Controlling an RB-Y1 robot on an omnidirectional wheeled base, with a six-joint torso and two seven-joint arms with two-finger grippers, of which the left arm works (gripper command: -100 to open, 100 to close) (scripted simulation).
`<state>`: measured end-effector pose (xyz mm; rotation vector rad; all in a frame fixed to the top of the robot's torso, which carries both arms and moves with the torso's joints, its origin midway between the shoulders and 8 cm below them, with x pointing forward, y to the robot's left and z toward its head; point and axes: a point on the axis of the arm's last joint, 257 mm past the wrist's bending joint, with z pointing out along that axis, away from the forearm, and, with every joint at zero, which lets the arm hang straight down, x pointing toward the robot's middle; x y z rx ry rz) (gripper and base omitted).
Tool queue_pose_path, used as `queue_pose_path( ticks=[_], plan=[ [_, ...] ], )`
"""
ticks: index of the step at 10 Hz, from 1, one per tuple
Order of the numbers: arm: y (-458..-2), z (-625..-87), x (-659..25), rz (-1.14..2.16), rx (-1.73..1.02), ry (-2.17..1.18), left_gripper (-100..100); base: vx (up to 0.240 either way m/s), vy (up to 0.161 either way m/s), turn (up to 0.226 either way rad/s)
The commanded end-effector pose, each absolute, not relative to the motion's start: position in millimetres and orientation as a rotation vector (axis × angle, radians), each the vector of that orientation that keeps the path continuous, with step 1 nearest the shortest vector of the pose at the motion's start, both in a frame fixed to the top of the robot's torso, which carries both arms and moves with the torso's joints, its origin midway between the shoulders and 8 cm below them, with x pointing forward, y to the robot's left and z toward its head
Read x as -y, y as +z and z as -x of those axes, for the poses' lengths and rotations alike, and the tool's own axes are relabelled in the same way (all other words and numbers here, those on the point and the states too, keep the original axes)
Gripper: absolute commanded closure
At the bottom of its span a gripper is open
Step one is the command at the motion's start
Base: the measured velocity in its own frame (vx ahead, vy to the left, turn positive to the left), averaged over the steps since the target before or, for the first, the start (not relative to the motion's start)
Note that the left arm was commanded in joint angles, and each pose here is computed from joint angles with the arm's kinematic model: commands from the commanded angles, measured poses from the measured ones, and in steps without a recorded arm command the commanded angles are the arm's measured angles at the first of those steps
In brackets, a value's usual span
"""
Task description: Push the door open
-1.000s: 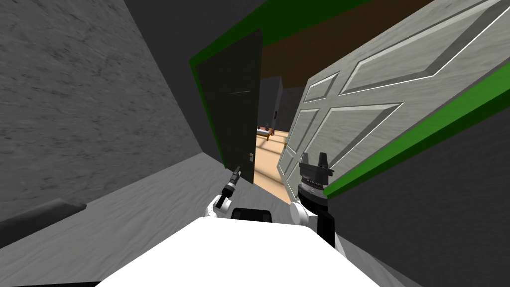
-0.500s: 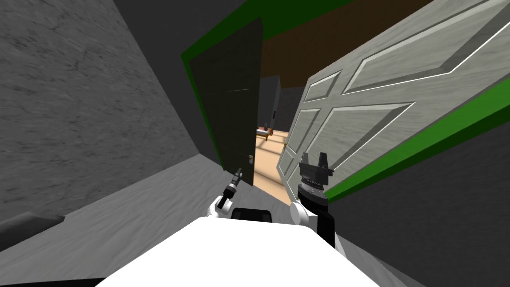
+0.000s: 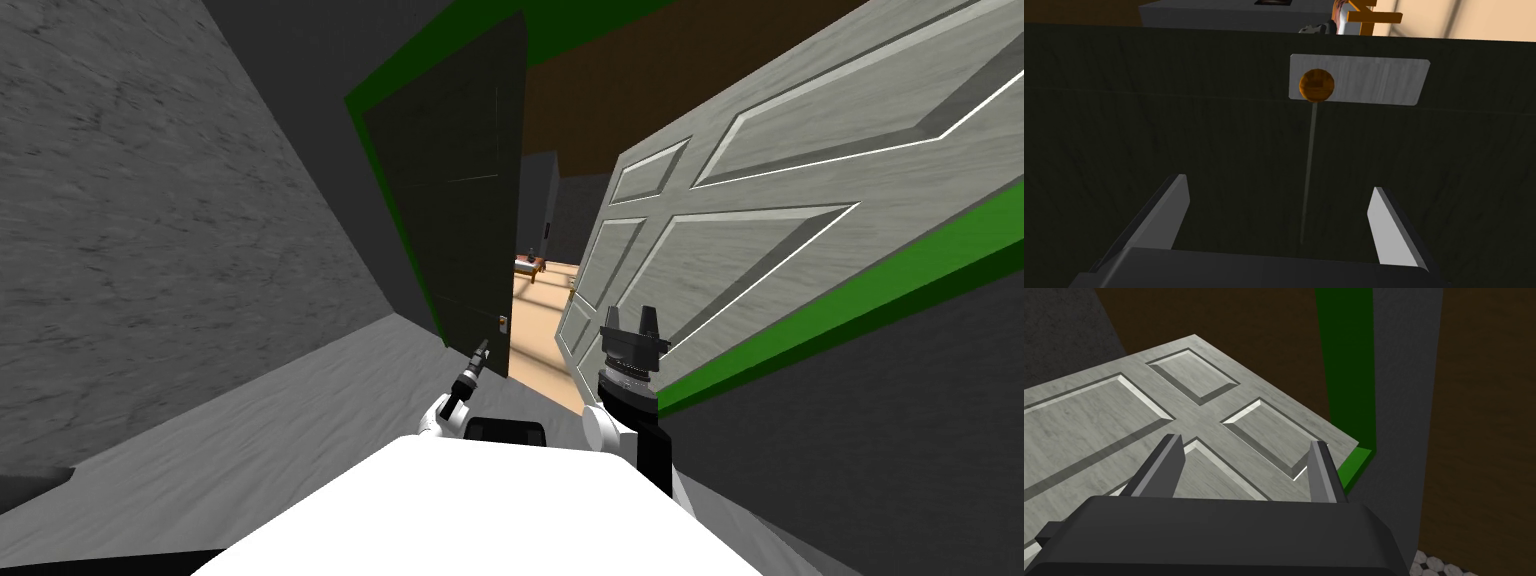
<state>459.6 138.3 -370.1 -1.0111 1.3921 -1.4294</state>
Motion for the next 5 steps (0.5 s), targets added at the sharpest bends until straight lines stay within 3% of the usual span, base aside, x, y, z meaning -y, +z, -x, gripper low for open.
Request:
queue_pose_path(
  ticks=[1, 5],
  plan=[
    [-376.6, -458.1, -132.4, 1.017, -1.412, -1.437, -100, 0.118, 0.071, -0.068],
    [-389.7, -454.3, -118.8, 1.028, -1.449, -1.451, -100, 0.107, 0.057, -0.055]
  ],
)
